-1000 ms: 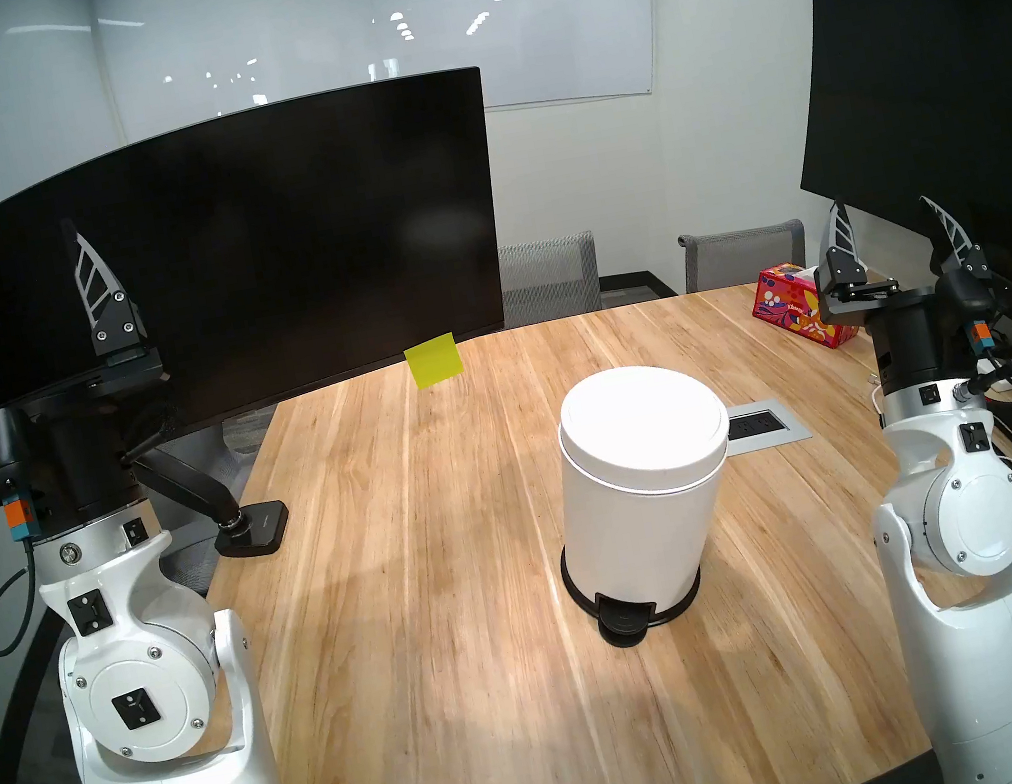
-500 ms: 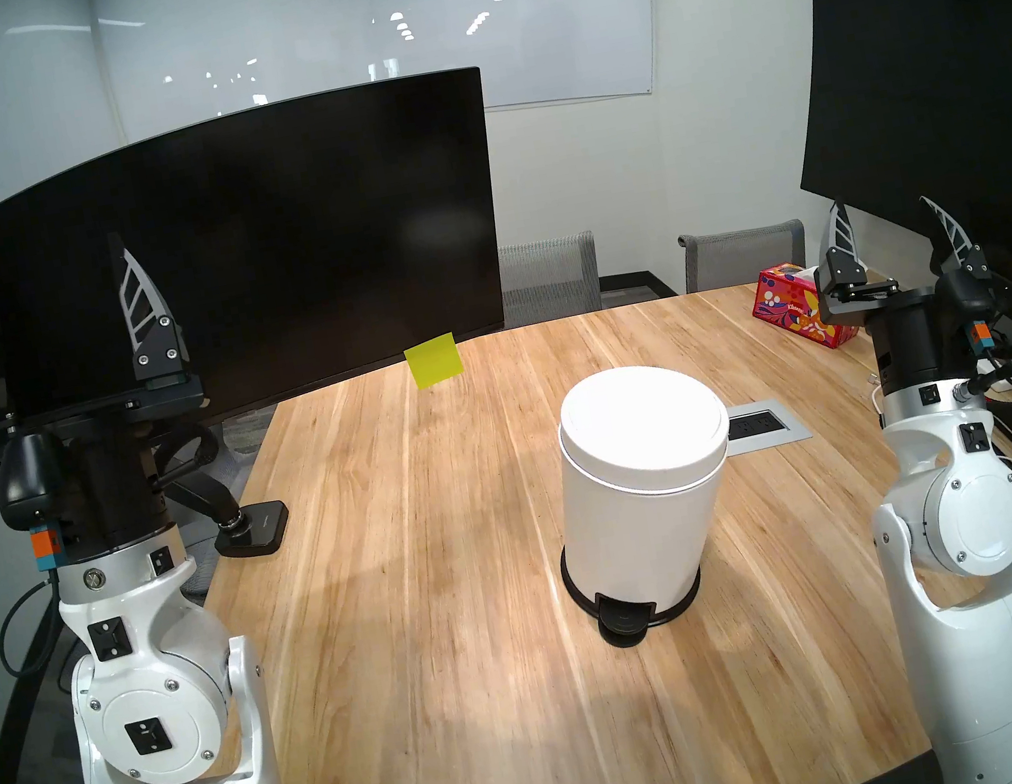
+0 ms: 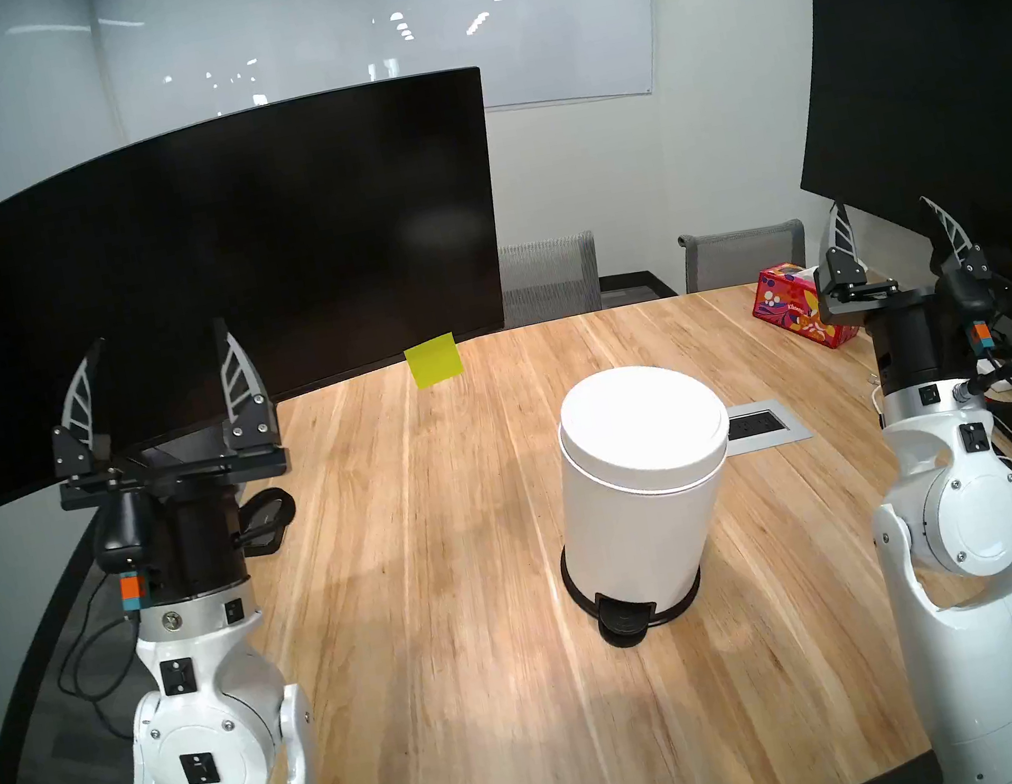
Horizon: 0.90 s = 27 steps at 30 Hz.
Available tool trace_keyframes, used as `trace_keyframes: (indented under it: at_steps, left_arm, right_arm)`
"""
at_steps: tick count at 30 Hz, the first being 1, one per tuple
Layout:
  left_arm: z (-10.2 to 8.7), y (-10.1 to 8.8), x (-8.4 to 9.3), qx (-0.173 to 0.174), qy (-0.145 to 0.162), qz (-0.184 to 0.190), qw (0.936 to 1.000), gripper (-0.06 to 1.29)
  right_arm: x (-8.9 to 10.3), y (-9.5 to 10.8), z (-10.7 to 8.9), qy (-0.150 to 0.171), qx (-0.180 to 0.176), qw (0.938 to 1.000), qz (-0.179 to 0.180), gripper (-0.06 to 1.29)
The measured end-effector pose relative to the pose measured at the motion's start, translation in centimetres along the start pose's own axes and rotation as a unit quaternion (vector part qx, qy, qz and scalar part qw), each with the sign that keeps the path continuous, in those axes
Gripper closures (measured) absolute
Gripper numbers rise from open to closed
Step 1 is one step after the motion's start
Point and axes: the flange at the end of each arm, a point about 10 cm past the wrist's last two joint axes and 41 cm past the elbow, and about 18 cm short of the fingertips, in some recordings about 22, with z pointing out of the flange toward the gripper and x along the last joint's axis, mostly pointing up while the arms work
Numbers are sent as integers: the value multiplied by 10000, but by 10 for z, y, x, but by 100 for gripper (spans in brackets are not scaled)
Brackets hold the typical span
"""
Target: Peel the sticky note off the monitor, open the trash can lid and drop the sticker into the trash can
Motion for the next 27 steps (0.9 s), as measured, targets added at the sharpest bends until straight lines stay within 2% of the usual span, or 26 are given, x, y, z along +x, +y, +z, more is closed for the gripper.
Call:
trace_keyframes:
  at_steps: [4,13,21,27]
  left_arm:
    - [-13,14,-14,-180,-178,-113,9996,2]
    - [-29,38,-31,-418,-368,-245,9981,2]
    - [-37,51,-50,-414,-594,-354,9967,2]
    - [-47,65,-78,-316,-1004,-656,9923,2]
  right_arm:
    - [0,0,0,0,0,10000,0,2]
    - [0,0,0,-1,-1,10000,0,2]
    - [0,0,0,-1,-1,10000,1,2]
    - [0,0,0,-1,-1,10000,1,2]
